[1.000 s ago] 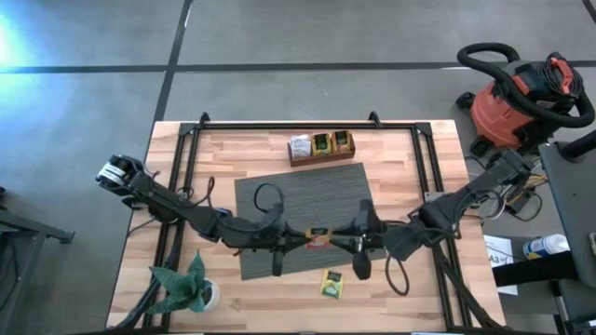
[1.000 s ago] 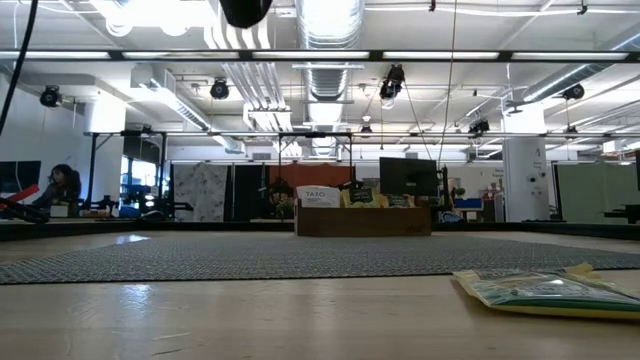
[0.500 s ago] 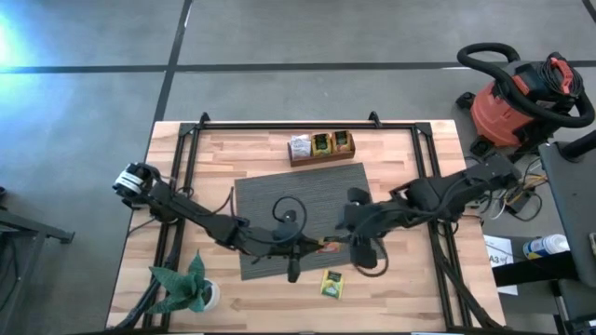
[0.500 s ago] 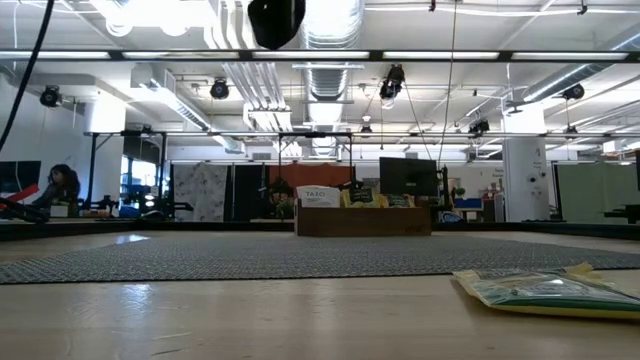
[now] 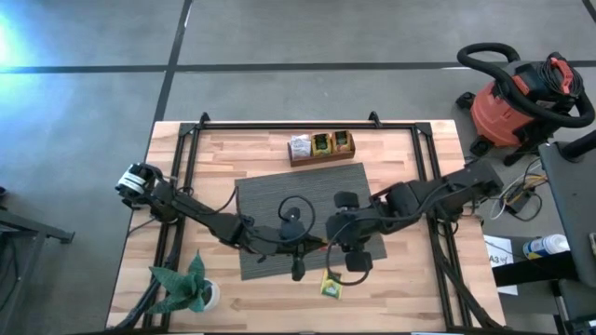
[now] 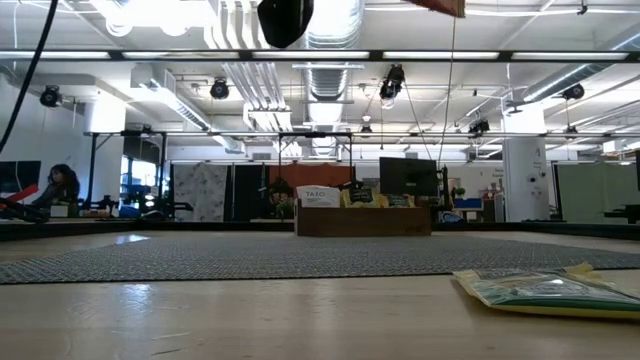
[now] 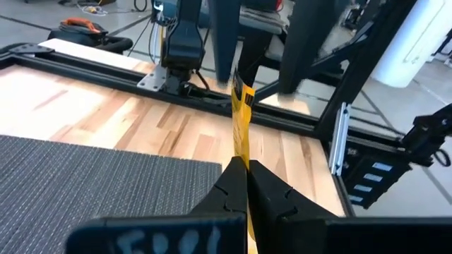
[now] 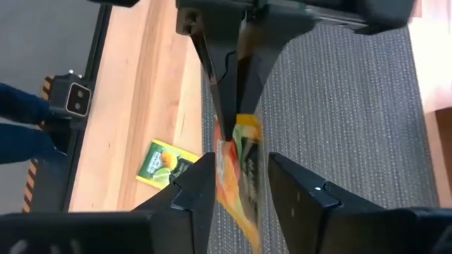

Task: Pick & Place Tea
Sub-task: Put the orange tea bag into the right section of the wooden organizer

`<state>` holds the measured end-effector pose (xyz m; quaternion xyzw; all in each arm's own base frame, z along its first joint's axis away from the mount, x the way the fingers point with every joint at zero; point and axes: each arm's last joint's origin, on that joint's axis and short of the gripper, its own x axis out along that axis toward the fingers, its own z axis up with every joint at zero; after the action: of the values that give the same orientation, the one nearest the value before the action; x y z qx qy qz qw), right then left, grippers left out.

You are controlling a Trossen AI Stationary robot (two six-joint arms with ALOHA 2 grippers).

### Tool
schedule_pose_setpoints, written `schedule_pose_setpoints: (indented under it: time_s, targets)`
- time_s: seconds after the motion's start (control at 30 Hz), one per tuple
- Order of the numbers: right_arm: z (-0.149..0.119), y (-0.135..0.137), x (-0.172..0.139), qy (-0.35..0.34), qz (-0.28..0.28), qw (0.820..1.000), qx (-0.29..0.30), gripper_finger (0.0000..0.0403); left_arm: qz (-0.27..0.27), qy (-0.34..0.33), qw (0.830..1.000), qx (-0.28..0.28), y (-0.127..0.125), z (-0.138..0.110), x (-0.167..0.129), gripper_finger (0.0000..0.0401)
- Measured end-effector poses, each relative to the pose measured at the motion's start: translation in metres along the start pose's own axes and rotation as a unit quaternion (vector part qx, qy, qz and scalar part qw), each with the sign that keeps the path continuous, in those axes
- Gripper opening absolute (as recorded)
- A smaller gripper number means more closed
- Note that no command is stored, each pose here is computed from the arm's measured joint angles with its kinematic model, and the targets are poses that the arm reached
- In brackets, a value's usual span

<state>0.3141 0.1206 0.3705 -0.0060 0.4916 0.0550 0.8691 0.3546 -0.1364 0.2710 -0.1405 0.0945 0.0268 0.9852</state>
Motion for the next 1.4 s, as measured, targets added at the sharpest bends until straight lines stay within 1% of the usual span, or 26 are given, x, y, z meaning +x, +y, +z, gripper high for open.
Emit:
schedule_pose_setpoints:
  time_s: [0.1, 0.37, 0.63, 0.73, 0.83, 0.97, 1.1, 1.27, 1.33, 1.4]
  targets:
    - [0.000, -0.003, -0.003, 0.001, -0.001, 1.000, 0.004, 0.0120, 0.002, 0.006, 1.000, 0.003, 0.001, -0.002, 0.000, 0.0000]
    - [-0.001, -0.007, 0.003, 0.017, -0.002, 1.000, 0.012, 0.0083, -0.003, 0.003, 1.000, 0.013, 0.000, 0.001, 0.001, 0.0000]
    - [0.000, -0.011, 0.012, 0.030, 0.001, 0.999, 0.019, 0.0064, -0.002, 0.003, 1.000, 0.016, 0.001, 0.001, 0.001, 0.0000]
    - [0.001, -0.012, 0.013, 0.031, 0.000, 0.999, 0.018, 0.0047, -0.001, 0.005, 1.000, 0.023, 0.001, 0.001, 0.001, 0.0000]
    - [0.000, -0.013, 0.013, 0.039, -0.002, 0.999, 0.018, 0.0019, 0.002, 0.004, 1.000, 0.030, 0.002, 0.001, 0.001, 0.0001]
    - [-0.003, -0.015, 0.013, 0.056, -0.009, 0.998, 0.015, 0.0010, 0.007, 0.002, 1.000, 0.029, 0.005, 0.002, 0.002, 0.0010]
    - [-0.003, -0.018, 0.014, 0.059, -0.016, 0.998, 0.018, 0.0009, 0.015, -0.001, 1.000, 0.017, 0.009, 0.003, 0.004, 0.0035]
    - [-0.002, -0.028, 0.015, 0.056, -0.038, 0.997, 0.029, 0.0009, 0.023, 0.008, 1.000, 0.015, 0.012, 0.002, 0.005, 0.0091]
    - [-0.001, -0.034, 0.015, 0.054, -0.047, 0.997, 0.036, 0.0009, 0.037, 0.025, 0.999, 0.007, 0.016, -0.001, 0.005, 0.0113]
    - [0.000, -0.042, 0.015, 0.057, -0.064, 0.995, 0.043, 0.0009, 0.074, 0.042, 0.996, 0.007, 0.021, -0.006, 0.005, 0.0131]
